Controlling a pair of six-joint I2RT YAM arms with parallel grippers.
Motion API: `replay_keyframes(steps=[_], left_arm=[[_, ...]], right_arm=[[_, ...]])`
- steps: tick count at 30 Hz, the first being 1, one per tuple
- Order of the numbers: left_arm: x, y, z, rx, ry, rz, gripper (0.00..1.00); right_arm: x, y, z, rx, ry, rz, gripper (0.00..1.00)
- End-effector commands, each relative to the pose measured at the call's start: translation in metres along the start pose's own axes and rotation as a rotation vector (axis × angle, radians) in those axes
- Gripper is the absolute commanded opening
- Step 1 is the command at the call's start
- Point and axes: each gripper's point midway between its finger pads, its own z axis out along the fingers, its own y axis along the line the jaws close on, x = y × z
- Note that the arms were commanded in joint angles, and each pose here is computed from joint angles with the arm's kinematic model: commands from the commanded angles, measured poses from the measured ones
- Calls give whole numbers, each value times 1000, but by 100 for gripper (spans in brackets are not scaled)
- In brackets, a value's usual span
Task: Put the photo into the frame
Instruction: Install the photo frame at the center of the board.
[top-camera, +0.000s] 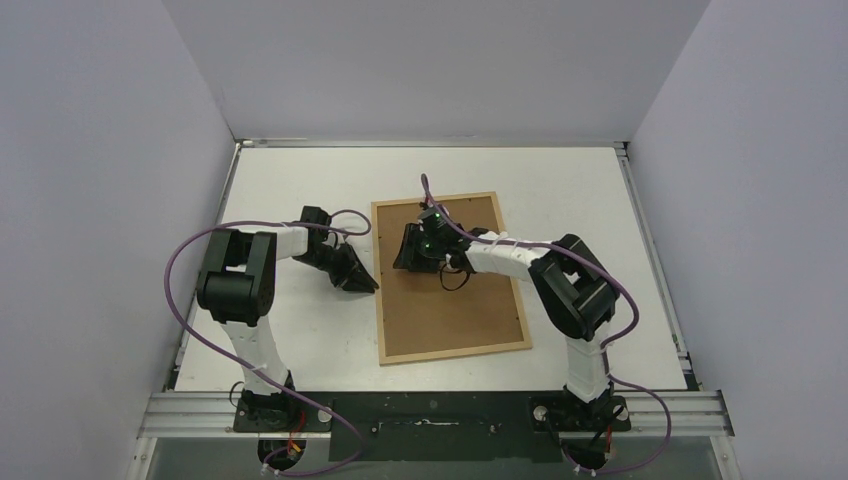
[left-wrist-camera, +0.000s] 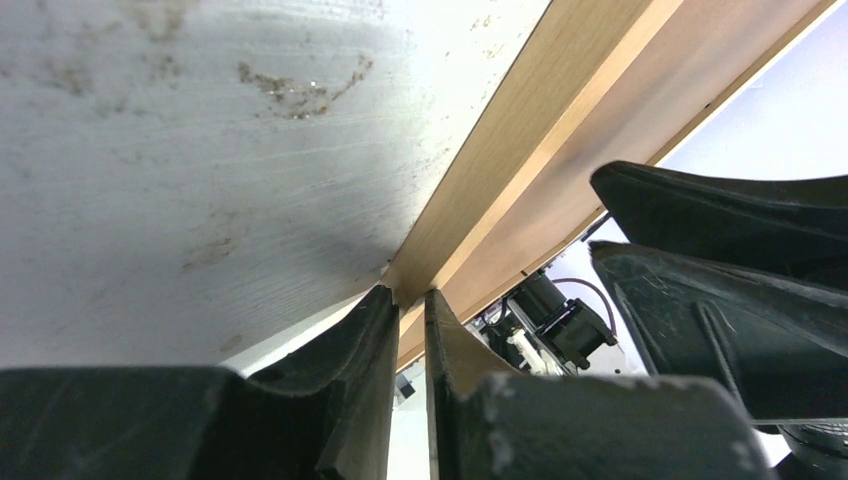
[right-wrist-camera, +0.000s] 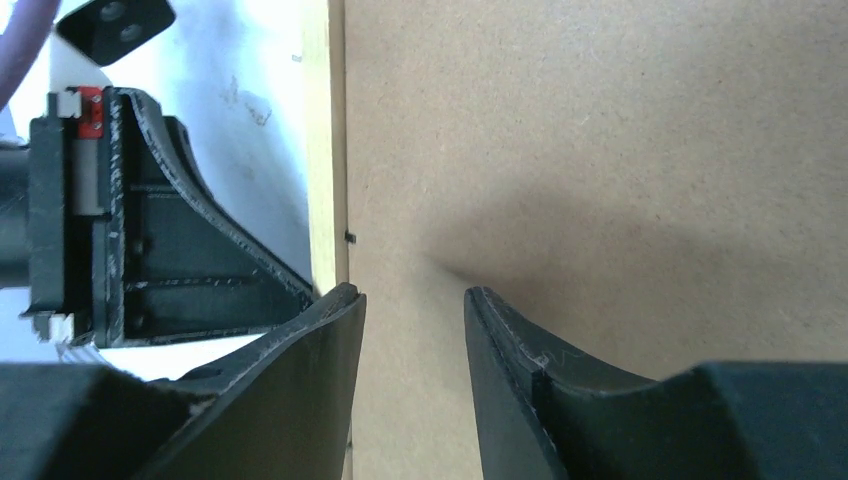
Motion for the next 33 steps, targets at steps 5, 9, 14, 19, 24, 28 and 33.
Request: replay_keyframes(steps=[5,9,14,19,24,28,33], left_arm=[[-23,39,3,-151,-127,61,34],[-13,28,0,-82,-119,93,42],[1,38,6,-131,-75,102,42],[7,47,14,-199,-54,93,35],[6,62,15,-283,-70,71,27],[10,73,17,-323,-51,52,22],[12,78,19,-345,-48,49,19]], right_arm=[[16,65,-36,-408,40,-53,34],[46,80,-45,-506,106,-53,26],[77,91,-54,-591,144,-40,19],[102,89,-53,-567,192,-54,18],[108,68,-42,-449,173,-54,18],[106,57,-36,-389,153,-57,18],[112,45,-28,-348,167,-50,18]])
